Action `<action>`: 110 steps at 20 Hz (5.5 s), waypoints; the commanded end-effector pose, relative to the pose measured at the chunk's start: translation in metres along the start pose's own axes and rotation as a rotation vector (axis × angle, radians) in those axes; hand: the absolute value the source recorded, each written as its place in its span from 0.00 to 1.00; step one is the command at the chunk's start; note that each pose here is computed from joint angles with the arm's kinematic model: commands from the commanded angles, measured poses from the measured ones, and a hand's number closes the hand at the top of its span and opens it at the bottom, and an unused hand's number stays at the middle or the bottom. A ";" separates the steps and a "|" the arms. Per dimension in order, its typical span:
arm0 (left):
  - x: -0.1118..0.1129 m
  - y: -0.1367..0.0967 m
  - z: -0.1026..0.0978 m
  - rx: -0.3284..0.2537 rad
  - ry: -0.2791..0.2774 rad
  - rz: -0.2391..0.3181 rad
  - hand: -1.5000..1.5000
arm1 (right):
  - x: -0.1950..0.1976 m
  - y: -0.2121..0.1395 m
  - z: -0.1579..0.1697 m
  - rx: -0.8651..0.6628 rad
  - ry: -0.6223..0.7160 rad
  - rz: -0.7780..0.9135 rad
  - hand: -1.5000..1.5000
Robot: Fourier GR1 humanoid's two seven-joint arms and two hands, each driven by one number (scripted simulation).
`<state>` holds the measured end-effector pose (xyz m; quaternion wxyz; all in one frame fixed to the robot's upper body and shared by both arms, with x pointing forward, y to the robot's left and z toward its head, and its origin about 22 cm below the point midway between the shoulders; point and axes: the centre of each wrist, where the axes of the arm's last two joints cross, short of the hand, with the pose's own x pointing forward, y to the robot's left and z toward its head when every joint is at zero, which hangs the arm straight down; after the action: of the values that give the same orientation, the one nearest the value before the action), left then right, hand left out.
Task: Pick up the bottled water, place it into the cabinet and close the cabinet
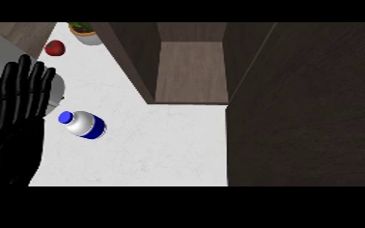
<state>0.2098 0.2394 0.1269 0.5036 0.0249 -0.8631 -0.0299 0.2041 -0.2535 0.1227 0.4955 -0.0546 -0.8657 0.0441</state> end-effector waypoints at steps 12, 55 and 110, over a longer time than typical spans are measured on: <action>0.007 0.093 0.032 -0.004 0.156 0.207 0.00 | 0.051 0.019 0.033 0.248 0.068 -0.190 0.00; -0.125 0.140 0.070 0.051 0.503 0.100 0.00 | 0.114 0.062 0.043 0.245 0.056 -0.217 0.00; -0.263 0.016 0.068 -0.065 0.177 0.020 1.00 | 0.111 0.076 0.049 0.267 0.092 -0.207 0.00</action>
<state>0.2800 0.3177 -0.1248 0.6175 0.0141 -0.7856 -0.0374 0.1230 -0.1685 0.1749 0.5540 0.1194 -0.8174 0.1033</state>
